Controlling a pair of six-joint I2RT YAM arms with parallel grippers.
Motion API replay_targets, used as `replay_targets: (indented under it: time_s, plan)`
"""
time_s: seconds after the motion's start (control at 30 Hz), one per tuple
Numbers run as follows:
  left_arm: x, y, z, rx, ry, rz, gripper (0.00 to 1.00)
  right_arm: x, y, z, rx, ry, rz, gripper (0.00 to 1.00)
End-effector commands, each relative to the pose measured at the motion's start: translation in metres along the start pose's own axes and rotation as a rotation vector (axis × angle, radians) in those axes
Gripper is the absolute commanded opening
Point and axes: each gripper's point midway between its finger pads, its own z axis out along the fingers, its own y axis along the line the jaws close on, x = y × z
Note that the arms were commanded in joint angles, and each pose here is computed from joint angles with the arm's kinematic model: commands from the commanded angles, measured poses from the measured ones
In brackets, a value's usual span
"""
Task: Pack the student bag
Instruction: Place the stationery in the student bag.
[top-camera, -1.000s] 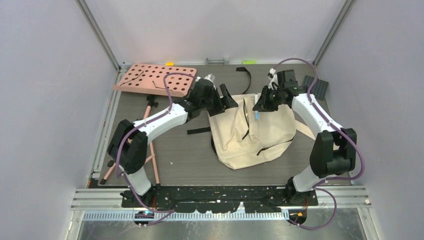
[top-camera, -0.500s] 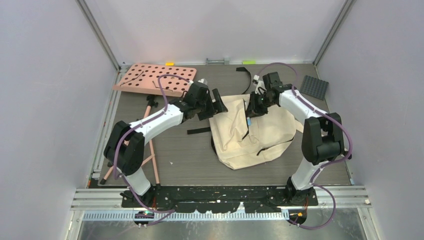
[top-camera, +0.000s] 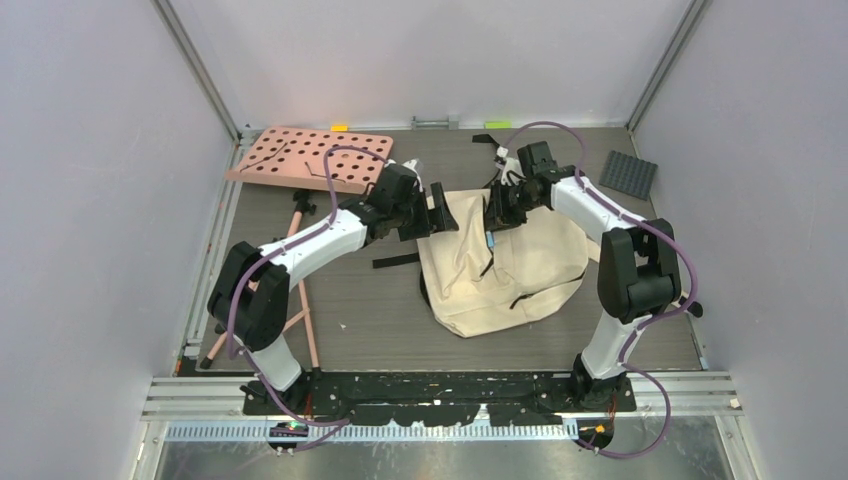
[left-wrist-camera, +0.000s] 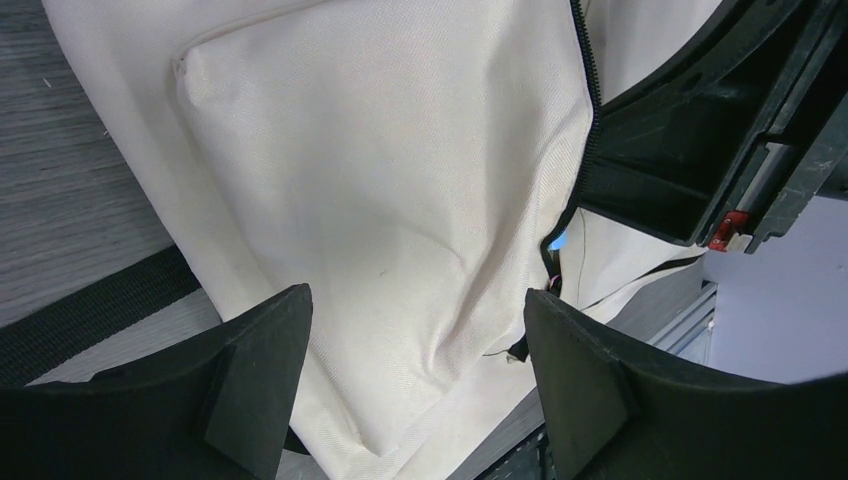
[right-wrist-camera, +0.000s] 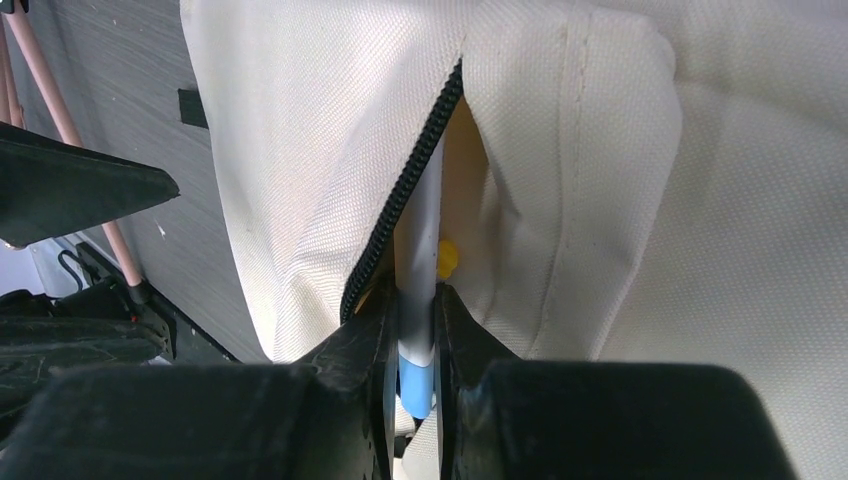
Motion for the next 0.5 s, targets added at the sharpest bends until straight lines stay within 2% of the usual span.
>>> replay_targets:
  time_s: [0.0, 0.1, 0.3, 0.47]
  plan:
    - [-0.001, -0.016, -0.003, 0.071, -0.007, 0.089, 0.80, -0.025, -0.008, 0.007, 0.059, -0.116, -0.096, 0.13]
    - [0.003, -0.021, -0.002, 0.093, 0.009, 0.097, 0.79, -0.032, -0.018, 0.012, 0.105, -0.121, -0.114, 0.14]
    - [0.007, -0.039, -0.001, 0.153, 0.013, 0.196, 0.78, -0.036, -0.017, 0.020, 0.083, -0.112, -0.122, 0.14]
    - [0.018, -0.064, -0.001, 0.234, 0.022, 0.346, 0.74, -0.030, -0.001, 0.023, 0.013, -0.105, -0.107, 0.22]
